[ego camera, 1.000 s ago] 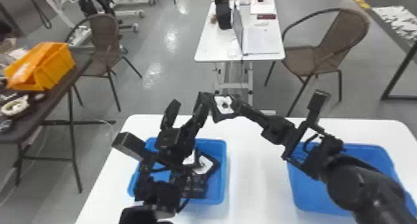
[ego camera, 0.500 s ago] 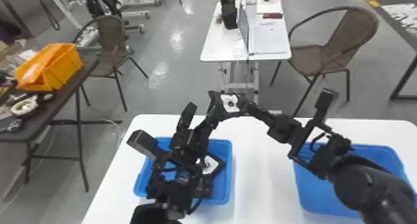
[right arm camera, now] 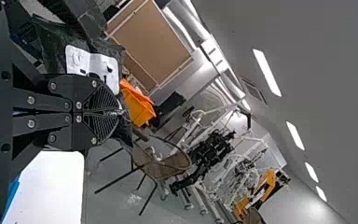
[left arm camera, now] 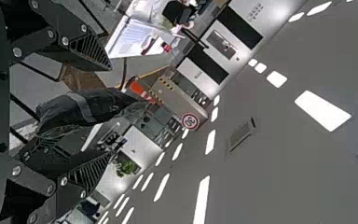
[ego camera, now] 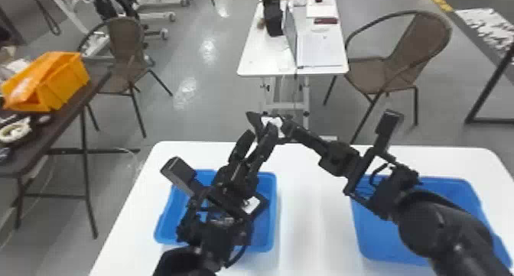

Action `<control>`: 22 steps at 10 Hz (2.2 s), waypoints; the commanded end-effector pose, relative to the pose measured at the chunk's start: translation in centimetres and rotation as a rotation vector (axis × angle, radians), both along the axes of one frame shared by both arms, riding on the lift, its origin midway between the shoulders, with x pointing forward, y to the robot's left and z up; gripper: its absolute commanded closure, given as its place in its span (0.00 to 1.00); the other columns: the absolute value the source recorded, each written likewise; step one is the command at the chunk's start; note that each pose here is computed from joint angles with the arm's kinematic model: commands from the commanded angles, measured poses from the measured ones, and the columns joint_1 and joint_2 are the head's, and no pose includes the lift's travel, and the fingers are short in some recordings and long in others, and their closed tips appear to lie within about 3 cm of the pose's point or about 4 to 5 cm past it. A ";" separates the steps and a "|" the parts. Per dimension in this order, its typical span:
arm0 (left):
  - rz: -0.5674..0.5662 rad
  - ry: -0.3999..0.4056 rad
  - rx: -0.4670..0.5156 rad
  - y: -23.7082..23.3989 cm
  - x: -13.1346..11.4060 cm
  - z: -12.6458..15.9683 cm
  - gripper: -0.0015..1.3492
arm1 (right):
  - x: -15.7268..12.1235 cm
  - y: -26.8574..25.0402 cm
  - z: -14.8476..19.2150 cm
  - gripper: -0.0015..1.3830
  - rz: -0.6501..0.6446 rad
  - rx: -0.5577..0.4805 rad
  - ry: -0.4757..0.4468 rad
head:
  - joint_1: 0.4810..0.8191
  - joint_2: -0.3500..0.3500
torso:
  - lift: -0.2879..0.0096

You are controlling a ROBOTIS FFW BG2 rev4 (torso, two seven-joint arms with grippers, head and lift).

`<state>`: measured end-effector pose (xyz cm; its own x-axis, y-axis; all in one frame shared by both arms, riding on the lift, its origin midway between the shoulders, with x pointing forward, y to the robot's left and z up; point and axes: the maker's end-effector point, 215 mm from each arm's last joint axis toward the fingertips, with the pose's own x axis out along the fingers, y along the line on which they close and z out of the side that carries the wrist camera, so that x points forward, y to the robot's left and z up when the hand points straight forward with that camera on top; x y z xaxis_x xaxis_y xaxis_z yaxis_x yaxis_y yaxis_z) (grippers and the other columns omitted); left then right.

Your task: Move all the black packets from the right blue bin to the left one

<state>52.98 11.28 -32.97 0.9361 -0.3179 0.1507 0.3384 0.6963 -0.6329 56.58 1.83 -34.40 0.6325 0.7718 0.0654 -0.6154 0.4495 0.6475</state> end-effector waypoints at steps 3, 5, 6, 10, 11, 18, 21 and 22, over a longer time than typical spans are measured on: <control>-0.036 -0.005 0.027 -0.2 0.2 0.3 0.90 | 0.0 0.0 -0.1 0.84 0.000 0.001 0.002 | 0.63 0.68 | 0.97; -0.009 -0.016 0.015 0.5 0.2 0.6 0.90 | 0.0 0.0 0.0 0.84 -0.002 0.003 0.000 | 0.63 0.69 | 0.97; -0.007 -0.019 0.015 0.5 0.2 0.6 0.90 | 0.0 -0.1 0.1 0.83 -0.003 0.005 -0.001 | 0.63 0.69 | 0.97; 0.155 -0.090 0.191 6.6 0.5 0.6 0.90 | 0.6 -2.8 1.2 0.04 -0.024 -0.073 -0.103 | 0.63 0.71 | 0.97; 0.221 -0.099 0.340 10.3 0.4 -0.4 0.90 | 0.5 -5.4 -0.3 0.09 -0.070 -0.118 -0.100 | 0.63 0.73 | 0.97; 0.284 0.027 0.608 15.6 -4.6 -9.1 0.74 | -2.4 -18.7 -7.9 0.14 -0.314 -0.264 0.004 | 0.63 0.68 | 0.97; 0.391 -0.074 0.629 17.2 -6.4 -4.7 0.06 | -3.6 -26.3 -5.9 0.14 -0.552 -0.504 -0.092 | 0.63 0.61 | 0.97; 0.402 -0.082 0.640 17.7 -7.7 -4.0 0.13 | -4.9 -28.0 -5.6 0.14 -0.588 -0.557 -0.112 | 0.63 0.59 | 0.97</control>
